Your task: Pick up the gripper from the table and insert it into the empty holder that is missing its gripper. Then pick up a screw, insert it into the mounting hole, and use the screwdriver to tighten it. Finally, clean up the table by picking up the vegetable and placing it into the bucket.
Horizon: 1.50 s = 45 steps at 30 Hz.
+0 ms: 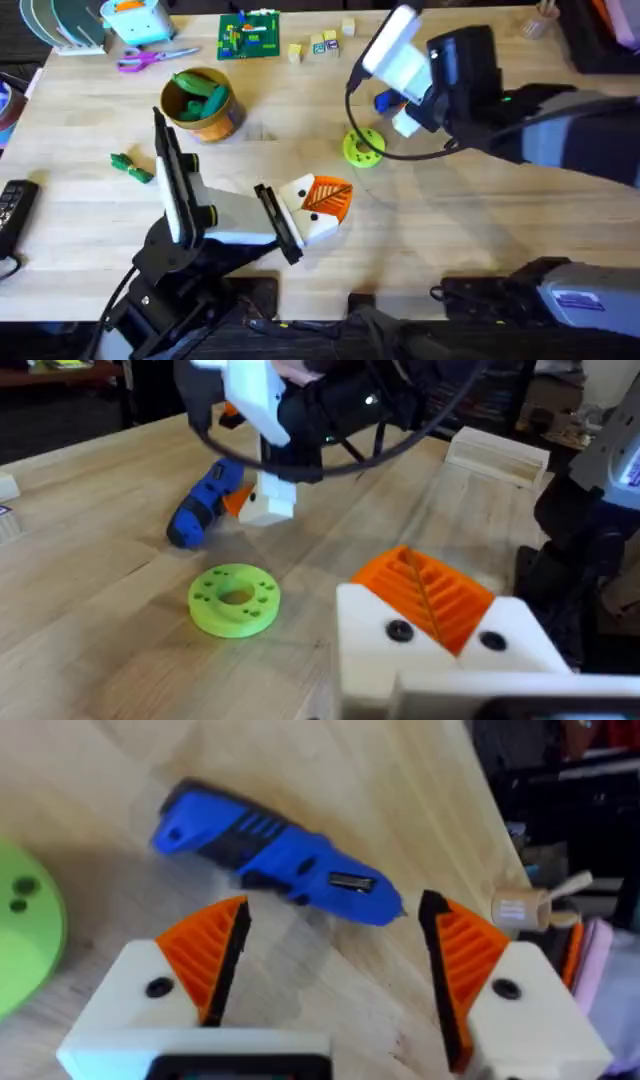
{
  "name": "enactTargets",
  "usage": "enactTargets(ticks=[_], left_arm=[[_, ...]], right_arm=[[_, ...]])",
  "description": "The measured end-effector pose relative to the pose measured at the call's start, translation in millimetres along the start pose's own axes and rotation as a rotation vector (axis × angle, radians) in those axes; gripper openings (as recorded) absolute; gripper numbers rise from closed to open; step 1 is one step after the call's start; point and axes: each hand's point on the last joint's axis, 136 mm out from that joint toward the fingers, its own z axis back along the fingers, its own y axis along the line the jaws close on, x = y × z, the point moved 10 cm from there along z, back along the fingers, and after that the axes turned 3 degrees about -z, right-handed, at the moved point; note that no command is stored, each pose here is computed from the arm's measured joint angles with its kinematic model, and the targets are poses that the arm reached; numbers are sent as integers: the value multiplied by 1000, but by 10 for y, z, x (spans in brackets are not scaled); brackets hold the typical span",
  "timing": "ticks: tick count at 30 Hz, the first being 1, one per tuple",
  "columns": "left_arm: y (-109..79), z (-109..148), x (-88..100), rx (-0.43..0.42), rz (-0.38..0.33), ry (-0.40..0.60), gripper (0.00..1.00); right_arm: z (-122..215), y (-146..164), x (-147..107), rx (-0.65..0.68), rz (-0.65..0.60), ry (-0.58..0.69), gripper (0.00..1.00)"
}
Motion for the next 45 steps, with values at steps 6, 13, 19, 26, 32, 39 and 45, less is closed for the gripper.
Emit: enactTargets(ticks=[6,13,19,26,32,39,45], left_arm=[[2,0,0,3,-3,0,639],[2,0,1,3,-3,-1,992],[25,4,10,38,48,-2,992],[62,232,346,268,177,82,992],[39,663,969,562,264,143,992],[4,1142,1674,897,263,280,990],[-166,1734,2038,1114,327,321,990]], right_arm=[[330,-206,14,-31,-270,-46,993],[508,-239,-95,-8,-475,-5,992],[548,-179,-102,87,-569,-8,992],[554,-130,-80,161,-626,-18,992],[556,-121,-74,178,-648,-20,992],[556,-122,-70,178,-655,-23,992],[556,-122,-69,178,-655,-23,993]])
